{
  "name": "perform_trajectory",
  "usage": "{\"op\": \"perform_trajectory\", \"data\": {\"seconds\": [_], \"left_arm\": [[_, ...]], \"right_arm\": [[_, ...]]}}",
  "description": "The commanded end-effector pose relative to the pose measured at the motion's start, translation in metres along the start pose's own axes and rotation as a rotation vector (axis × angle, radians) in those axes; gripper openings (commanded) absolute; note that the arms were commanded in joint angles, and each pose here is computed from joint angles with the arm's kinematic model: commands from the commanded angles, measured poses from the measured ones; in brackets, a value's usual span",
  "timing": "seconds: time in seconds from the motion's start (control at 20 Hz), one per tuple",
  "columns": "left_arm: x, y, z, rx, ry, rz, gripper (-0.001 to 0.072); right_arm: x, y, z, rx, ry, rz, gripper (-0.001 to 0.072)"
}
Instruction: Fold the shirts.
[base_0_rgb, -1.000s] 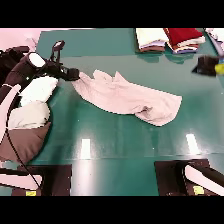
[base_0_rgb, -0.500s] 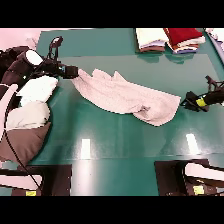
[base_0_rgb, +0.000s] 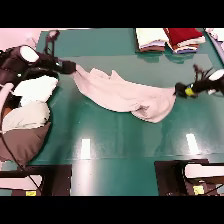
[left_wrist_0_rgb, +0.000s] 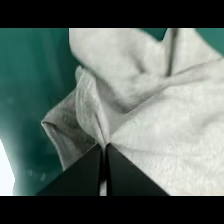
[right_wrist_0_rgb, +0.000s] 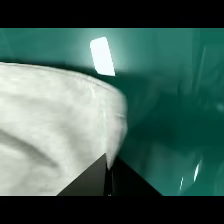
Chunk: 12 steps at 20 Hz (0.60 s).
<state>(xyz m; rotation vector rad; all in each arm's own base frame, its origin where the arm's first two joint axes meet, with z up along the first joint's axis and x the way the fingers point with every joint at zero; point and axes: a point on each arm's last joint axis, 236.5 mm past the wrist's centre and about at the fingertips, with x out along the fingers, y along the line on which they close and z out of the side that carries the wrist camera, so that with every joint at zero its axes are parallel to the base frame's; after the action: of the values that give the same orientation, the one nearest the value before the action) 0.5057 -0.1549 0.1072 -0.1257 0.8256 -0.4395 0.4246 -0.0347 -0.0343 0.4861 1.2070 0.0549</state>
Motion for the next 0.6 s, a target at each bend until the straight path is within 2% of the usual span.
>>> {"op": "perform_trajectory", "data": {"seconds": [0.0,0.15,0.3,0.4,0.55], "left_arm": [[-0.096,-0.014,0.082,0.147,-0.265,0.095,0.002],[-0.259,-0.069,0.149,0.262,-0.608,0.118,0.0021],[-0.408,-0.122,0.152,0.337,-0.888,0.112,0.002],[-0.472,-0.144,0.137,0.367,-1.002,0.109,0.002],[-0.517,-0.158,0.121,0.383,-1.091,0.105,0.002]], "right_arm": [[-0.095,0.071,0.06,-0.244,-0.266,0.032,0.0011],[-0.249,0.144,0.083,-0.409,-0.6,0.055,0.0011],[-0.372,0.189,0.056,-0.511,-0.862,0.061,0.0011],[-0.432,0.203,0.033,-0.55,-0.991,0.049,0.0011],[-0.484,0.207,0.007,-0.561,-1.103,0.011,0.001]]}}
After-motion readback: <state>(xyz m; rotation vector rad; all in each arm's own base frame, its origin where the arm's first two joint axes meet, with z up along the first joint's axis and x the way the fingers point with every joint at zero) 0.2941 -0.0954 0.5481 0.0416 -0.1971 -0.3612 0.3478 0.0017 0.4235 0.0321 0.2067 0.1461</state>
